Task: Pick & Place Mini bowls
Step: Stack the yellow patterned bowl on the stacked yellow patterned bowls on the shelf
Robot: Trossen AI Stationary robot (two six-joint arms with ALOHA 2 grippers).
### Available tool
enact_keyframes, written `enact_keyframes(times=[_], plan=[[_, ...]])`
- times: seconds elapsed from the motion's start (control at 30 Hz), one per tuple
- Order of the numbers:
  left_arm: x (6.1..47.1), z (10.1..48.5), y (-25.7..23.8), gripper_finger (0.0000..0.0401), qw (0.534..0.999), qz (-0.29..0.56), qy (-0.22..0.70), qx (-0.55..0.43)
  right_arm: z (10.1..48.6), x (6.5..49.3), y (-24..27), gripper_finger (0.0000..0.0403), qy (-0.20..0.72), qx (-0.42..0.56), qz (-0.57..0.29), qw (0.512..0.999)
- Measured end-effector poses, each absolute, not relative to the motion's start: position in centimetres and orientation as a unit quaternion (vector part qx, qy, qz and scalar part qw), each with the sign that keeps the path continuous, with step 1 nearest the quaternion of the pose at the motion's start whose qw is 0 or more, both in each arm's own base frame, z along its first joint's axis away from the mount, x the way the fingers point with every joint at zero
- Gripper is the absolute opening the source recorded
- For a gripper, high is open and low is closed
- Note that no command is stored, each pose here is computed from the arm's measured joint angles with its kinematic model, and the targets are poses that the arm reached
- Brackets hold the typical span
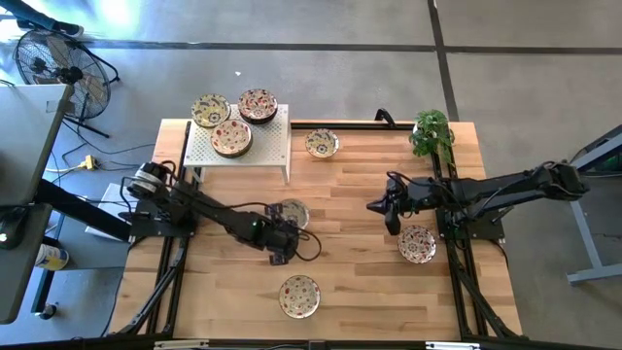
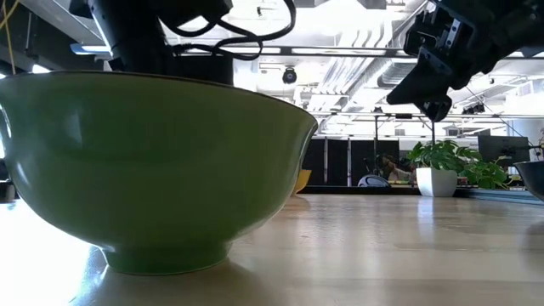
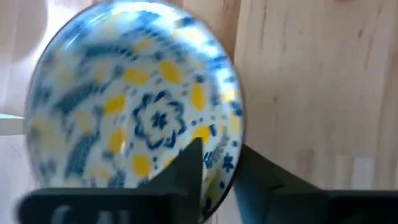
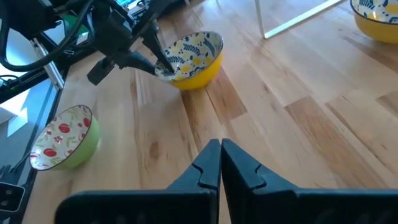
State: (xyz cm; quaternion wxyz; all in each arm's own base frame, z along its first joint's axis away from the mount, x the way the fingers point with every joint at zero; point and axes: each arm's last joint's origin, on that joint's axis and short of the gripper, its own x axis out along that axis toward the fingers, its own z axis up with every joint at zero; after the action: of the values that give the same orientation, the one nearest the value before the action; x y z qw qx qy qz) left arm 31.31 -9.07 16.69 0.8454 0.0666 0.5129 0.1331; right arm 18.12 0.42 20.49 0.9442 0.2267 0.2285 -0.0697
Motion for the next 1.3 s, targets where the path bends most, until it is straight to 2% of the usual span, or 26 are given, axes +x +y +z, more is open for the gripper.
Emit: enact_keyframes(times=[0.07, 0.13, 0.23, 0.33, 0.5, 0.73, 0.8, 0.93, 1.17, 1.3], plan=[[31.5, 16.8, -8.6, 0.0027, 0.842, 0.131, 0.519, 0.068, 20.5, 18.1, 0.3, 0.0001, 0.228, 0.225, -0.072, 0.944], [31.8, 17.5, -8.3, 0.0012, 0.838, 0.122, 0.527, 0.067, 20.5, 18.1, 0.1, 0.0001, 0.227, 0.225, -0.076, 0.944], [32.5, 19.9, -8.2, 0.0018, 0.828, 0.122, 0.542, 0.072, 20.5, 18.1, -0.2, 0.0002, 0.224, 0.224, -0.084, 0.945], [33.4, 23.3, -8.6, 0.0009, 0.829, 0.094, 0.543, 0.096, 20.7, 18.2, -0.5, 0.0001, 0.215, 0.221, -0.089, 0.947], [33.3, 30.6, -8.3, 0.001, 0.859, 0.066, 0.495, 0.108, 21.0, 18.3, -1.1, 0.0001, 0.196, 0.212, -0.097, 0.953], [31.6, 39.5, -4.4, 0.0006, 0.897, 0.119, 0.419, 0.082, 21.1, 18.4, -1.7, 0.0001, 0.186, 0.192, -0.105, 0.958], [30.6, 41.2, -3.4, 0.0006, 0.891, 0.136, 0.425, 0.088, 21.2, 18.4, -1.8, 0.0001, 0.183, 0.188, -0.108, 0.959], [29.4, 41.7, -1.6, 0.0005, 0.855, 0.154, 0.485, 0.099, 21.3, 18.4, -2.1, 0.0002, 0.176, 0.187, -0.114, 0.96], [29.7, 39.2, -0.8, 0.0005, 0.821, 0.128, 0.547, 0.103, 21.4, 18.4, -2.4, 0.0002, 0.17, 0.187, -0.121, 0.96], [29.4, 37.0, -0.9, 0.0005, 0.781, 0.105, 0.608, 0.101, 21.4, 18.4, -2.4, 0.0001, 0.17, 0.187, -0.121, 0.96]])
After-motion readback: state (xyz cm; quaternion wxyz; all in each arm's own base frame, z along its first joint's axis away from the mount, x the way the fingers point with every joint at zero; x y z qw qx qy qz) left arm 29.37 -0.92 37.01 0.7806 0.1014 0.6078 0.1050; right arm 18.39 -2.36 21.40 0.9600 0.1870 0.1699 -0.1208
